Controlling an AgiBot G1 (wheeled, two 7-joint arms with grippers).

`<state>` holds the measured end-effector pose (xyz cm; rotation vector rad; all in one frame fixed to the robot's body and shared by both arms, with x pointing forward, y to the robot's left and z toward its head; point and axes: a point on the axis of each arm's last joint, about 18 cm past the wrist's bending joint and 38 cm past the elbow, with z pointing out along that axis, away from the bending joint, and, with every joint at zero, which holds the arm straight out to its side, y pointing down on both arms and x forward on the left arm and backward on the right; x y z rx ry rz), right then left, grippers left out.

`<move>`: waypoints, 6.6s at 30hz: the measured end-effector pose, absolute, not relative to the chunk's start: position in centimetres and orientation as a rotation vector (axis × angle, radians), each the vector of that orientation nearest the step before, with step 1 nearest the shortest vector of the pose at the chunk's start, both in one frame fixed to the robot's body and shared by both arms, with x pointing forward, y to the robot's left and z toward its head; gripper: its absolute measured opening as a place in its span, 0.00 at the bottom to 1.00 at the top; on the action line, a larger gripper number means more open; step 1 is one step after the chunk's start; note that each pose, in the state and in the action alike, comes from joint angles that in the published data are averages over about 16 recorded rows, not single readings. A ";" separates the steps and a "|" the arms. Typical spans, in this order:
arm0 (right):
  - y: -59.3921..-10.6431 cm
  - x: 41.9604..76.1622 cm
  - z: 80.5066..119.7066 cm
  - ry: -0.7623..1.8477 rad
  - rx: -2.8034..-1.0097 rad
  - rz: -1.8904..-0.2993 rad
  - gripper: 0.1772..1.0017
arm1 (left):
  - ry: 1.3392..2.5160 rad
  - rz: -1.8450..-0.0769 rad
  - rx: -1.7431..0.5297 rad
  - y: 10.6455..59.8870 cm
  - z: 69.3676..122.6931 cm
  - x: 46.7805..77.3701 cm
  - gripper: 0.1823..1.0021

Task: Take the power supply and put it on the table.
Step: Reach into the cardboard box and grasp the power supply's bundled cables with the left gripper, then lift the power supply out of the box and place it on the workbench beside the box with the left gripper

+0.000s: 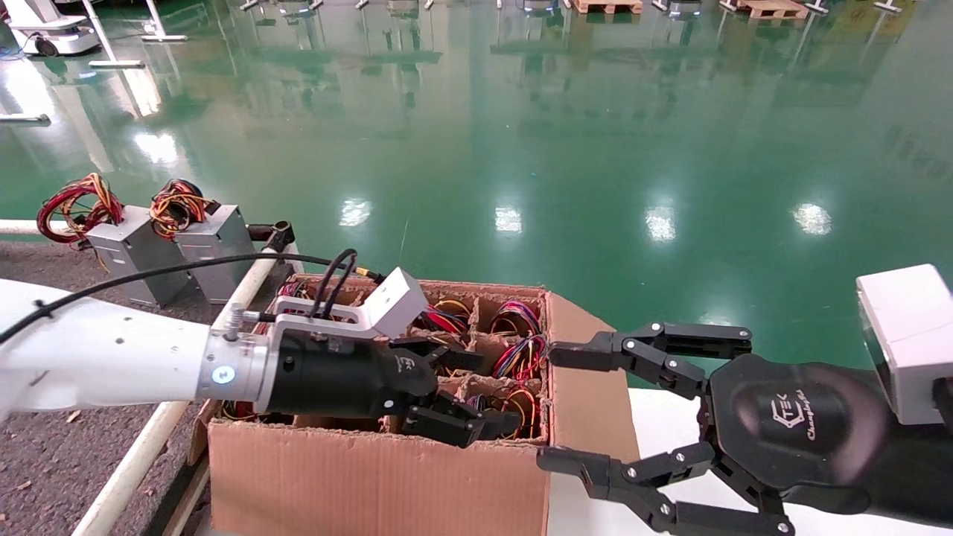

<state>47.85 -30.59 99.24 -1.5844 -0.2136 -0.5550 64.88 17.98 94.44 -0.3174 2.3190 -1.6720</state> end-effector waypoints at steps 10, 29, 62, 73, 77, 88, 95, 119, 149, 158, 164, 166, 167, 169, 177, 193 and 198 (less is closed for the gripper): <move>-30.6 47.8 99.2 -0.214 -1.584 -0.555 0.72 | 2.370 -1.732 -0.510 17.8 93.1 66.0 1.00; -30.6 47.8 99.2 -0.214 -1.584 -0.555 0.98 | 2.403 -1.731 -0.601 17.7 91.5 66.8 1.00; -30.6 47.8 99.2 -0.214 -1.584 -0.555 1.00 | 2.401 -1.680 -0.589 16.7 90.7 68.0 0.86; -30.6 47.8 99.2 -0.214 -1.584 -0.555 1.00 | 2.386 -1.669 -0.623 17.3 90.2 68.4 0.61; -30.6 47.8 99.2 -0.214 -1.584 -0.555 1.00 | 2.393 -1.639 -0.593 17.4 90.1 68.4 0.48; -30.6 47.8 99.2 -0.214 -1.584 -0.555 1.00 | 2.377 -1.603 -0.522 17.7 90.3 68.5 0.19; -30.6 47.8 99.2 -0.214 -1.584 -0.555 1.00 | 2.321 -1.677 -0.538 18.3 91.8 68.5 0.08; -30.6 47.8 99.2 -0.214 -1.584 -0.555 1.00 | 2.117 -1.924 -0.511 20.3 100.3 67.4 0.02; -30.6 47.8 99.2 -0.214 -1.584 -0.555 1.00 | 1.588 -1.965 -0.537 34.5 115.6 63.3 0.02; -30.6 47.8 99.2 -0.214 -1.584 -0.555 1.00 | 1.491 -1.848 -0.663 41.1 113.9 62.7 0.02; -30.6 47.9 99.2 -0.213 -1.584 -0.555 1.00 | 1.455 -1.804 -0.711 43.8 112.9 62.1 0.02; -30.6 47.9 99.2 -0.213 -1.584 -0.555 1.00 | 1.449 -1.797 -0.720 44.3 112.7 62.0 0.02; -30.6 47.9 99.2 -0.213 -1.584 -0.555 1.00 | 1.446 -1.794 -0.724 44.5 112.6 61.9 0.02; -30.6 47.9 99.2 -0.213 -1.584 -0.555 1.00 | 1.441 -1.791 -0.729 44.8 112.5 61.8 0.02; -30.6 47.9 99.2 -0.213 -1.584 -0.555 1.00 | 1.441 -1.791 -0.728 44.8 112.6 61.9 0.01; -30.6 47.9 99.2 -0.213 -1.584 -0.555 1.00 | 1.332 -1.720 -0.768 47.0 113.9 62.2 0.01; -30.6 47.9 99.2 -0.213 -1.584 -0.555 1.00 | 1.292 -1.673 -0.801 48.3 113.9 62.4 0.01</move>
